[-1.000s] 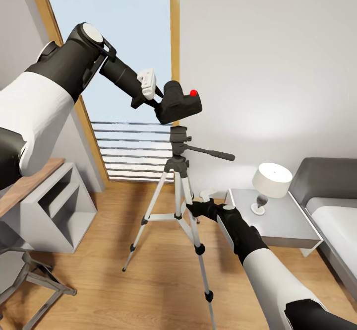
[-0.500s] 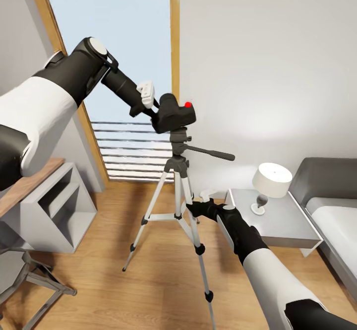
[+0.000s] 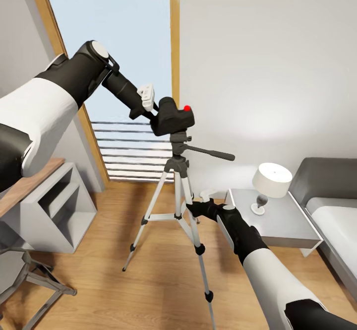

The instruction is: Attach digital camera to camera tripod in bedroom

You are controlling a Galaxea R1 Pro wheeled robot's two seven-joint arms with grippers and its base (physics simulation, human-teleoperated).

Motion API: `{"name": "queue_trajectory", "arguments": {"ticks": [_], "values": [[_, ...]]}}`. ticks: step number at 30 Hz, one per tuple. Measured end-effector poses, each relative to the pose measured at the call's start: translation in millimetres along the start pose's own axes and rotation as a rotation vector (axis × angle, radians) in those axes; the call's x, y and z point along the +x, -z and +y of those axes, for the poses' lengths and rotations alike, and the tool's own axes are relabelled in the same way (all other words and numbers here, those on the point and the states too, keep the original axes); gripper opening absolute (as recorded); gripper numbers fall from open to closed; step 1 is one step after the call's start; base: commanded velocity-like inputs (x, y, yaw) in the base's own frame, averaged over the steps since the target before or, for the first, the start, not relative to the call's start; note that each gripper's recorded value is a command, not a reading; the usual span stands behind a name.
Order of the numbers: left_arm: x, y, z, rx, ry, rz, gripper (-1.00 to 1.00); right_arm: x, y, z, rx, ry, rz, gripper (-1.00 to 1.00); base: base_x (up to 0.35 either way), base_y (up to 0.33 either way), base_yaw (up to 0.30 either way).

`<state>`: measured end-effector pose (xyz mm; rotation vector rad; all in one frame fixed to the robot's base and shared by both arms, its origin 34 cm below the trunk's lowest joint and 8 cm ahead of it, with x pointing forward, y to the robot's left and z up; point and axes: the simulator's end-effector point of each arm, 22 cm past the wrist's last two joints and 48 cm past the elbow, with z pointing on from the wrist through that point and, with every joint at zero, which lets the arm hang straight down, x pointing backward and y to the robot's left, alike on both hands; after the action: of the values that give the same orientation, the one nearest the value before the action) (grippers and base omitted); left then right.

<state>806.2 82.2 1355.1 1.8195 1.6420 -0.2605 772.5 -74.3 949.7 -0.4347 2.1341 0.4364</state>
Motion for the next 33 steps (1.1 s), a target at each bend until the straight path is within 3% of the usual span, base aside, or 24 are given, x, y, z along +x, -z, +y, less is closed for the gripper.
{"name": "queue_trajectory", "arguments": {"ticks": [15,24,33], "values": [[-10,3.8,7,-0.033,-0.021,-0.028,-1.00,0,0.0,0,0.000,0.000,0.000,-1.00,0.000,0.000,0.000],[-11,5.7,34,-0.156,-0.031,-0.031,-1.00,0,0.0,0,0.000,0.000,0.000,-1.00,0.000,0.000,0.000],[-11,3.1,40,-0.185,-0.037,-0.031,-1.00,0,0.1,0,0.000,0.001,0.000,-1.00,0.000,0.000,0.000]]}}
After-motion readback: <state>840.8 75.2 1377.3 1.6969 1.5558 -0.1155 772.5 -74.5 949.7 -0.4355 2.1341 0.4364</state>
